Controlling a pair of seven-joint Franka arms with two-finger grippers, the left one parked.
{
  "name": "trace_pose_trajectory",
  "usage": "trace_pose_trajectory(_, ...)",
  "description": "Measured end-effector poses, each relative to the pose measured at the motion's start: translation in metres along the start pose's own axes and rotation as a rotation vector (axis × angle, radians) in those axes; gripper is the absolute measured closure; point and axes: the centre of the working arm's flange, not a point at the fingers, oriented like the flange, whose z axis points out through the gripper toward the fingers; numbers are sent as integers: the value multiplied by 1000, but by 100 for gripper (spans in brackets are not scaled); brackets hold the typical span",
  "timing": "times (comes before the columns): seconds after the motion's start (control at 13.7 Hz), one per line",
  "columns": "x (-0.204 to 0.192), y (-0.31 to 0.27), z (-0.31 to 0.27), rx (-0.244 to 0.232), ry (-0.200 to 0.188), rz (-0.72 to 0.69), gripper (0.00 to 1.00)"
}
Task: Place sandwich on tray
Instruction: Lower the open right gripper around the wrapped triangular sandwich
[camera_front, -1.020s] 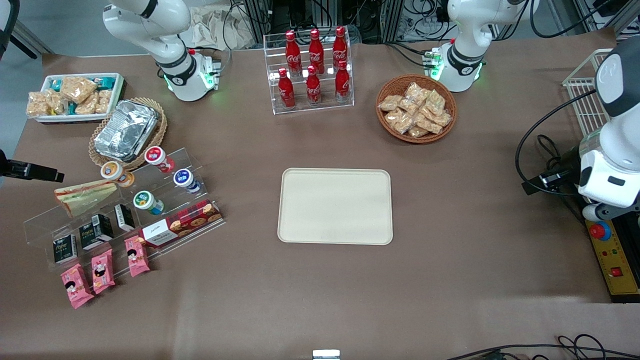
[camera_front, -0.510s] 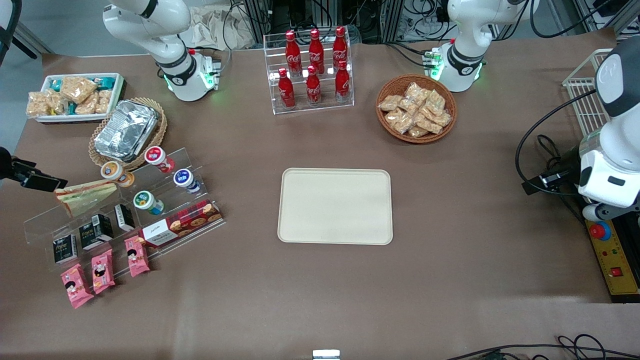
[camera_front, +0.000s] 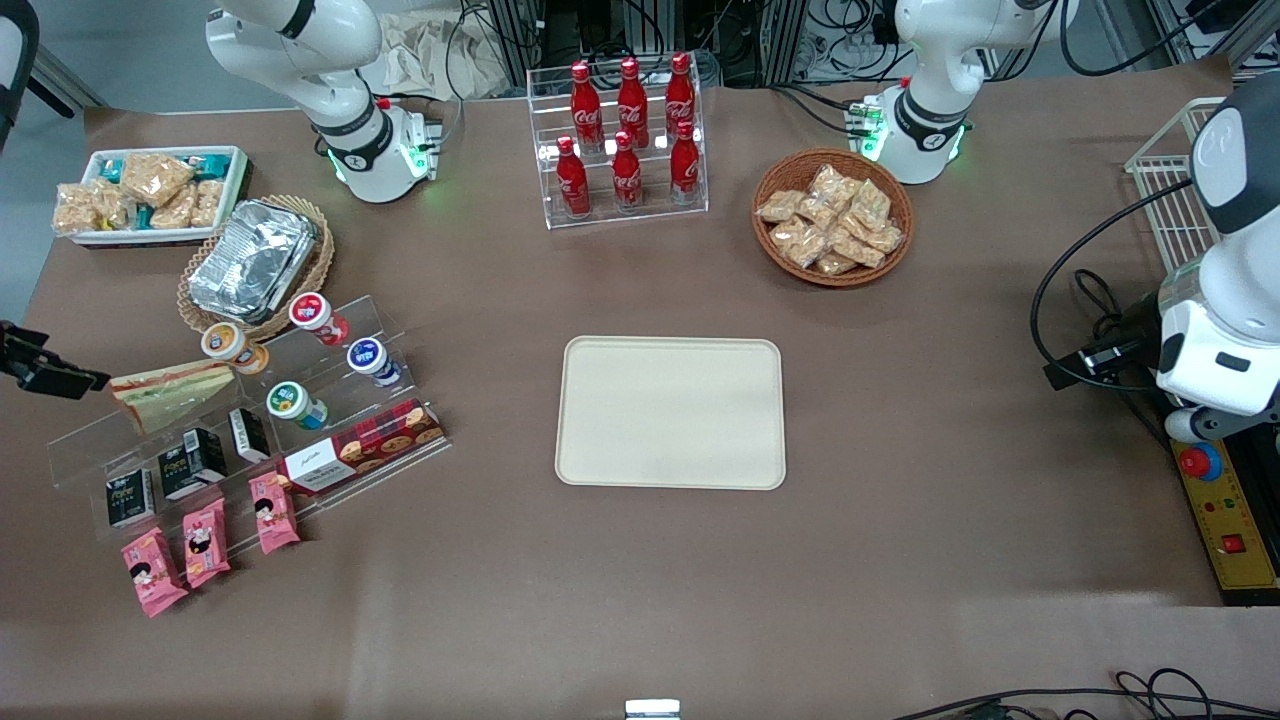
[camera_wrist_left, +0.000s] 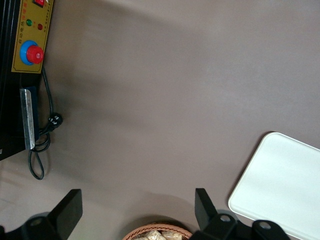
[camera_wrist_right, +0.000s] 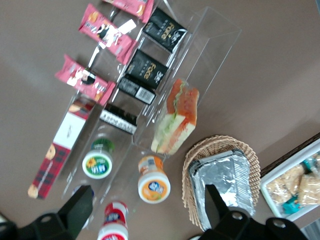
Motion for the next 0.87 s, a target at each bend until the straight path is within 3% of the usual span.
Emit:
trace_pose_trajectory(0.36, 14, 8, 33, 1, 0, 86, 0)
trace_pose_trajectory(0.87, 34, 27, 79, -14, -36, 137, 0)
